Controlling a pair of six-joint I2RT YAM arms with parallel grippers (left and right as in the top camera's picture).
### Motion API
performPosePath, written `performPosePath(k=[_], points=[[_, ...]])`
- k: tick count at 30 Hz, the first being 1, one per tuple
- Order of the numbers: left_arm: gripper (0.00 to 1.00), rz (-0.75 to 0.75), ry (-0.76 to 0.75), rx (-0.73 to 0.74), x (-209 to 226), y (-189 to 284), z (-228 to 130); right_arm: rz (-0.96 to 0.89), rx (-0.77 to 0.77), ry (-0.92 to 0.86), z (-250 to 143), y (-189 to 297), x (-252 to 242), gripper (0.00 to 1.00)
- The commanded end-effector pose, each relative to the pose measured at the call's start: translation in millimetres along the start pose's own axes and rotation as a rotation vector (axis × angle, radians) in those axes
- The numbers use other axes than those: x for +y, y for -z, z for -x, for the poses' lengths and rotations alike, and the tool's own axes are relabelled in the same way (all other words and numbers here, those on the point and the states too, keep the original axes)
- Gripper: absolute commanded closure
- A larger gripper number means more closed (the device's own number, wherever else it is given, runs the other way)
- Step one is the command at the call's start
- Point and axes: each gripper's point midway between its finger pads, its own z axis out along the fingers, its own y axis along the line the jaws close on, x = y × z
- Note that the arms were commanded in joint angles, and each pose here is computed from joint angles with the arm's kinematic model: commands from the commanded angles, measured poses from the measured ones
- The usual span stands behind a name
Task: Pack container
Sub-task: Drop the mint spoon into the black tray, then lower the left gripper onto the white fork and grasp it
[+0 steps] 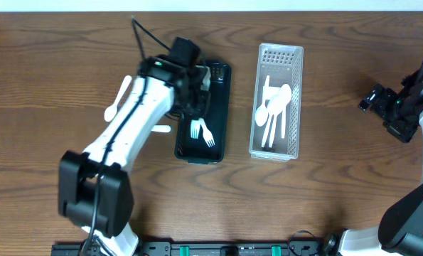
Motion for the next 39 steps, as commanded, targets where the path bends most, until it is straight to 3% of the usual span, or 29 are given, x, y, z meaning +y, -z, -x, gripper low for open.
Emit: performPosePath(k=[1,7,14,18,20,22,24,25,27,29,33,39], points=[[0.76,0.065,0.062,0.036,13.2,-20.7,-1.2,-0.001,0.016,0.01,-2.3,-3.1,-2.6,0.01],[0.71,0.07,0.077,0.078,17.5,-37.0,-4.2,-0.006,0.027,0.007,-4.9,-2.9,-4.1,0.01],[0.31,0.027,0.05,0.018,3.2,9.9,-2.9,-0.005,0.025,0.008,-4.6,-3.0,-3.7,0.01],[0.31,0.03,0.061,-0.047,5.9,45.0,-5.9,-0.005,0.025,0.008,-4.6,-3.0,-3.7,0.01],[0.48,0.083,0.202,-0.069,22.2,57.4,-9.0,-0.005,0.023,0.009,-4.0,-3.0,-3.5,0.01],[0.6,0.212,0.475,-0.082,55.2,67.3,-19.8,-0.005,0.024,0.008,-4.2,-3.1,-3.5,0.01],[0.54,0.382,0.771,-0.101,93.2,77.9,-38.8,-0.005,0.023,0.008,-4.0,-3.0,-3.5,0.01],[0.47,0.465,0.95,-0.122,111.5,82.2,-50.8,-0.004,0.022,0.008,-3.8,-3.0,-3.3,0.01],[0.24,0.525,1.168,-0.156,129.4,82.0,-62.4,-0.004,0.022,0.009,-3.7,-3.0,-3.2,0.01],[0.22,0.54,1.361,-0.185,140.5,73.8,-69.5,-0.004,0.022,0.008,-3.8,-3.0,-3.3,0.01],[0.24,0.529,1.524,-0.232,157.1,50.9,-69.3,-0.004,0.022,0.009,-3.9,-3.0,-3.2,0.01],[0.4,0.407,1.652,-0.294,163.9,20.1,-49.6,-0.004,0.023,0.008,-4.0,-3.0,-3.4,0.01]])
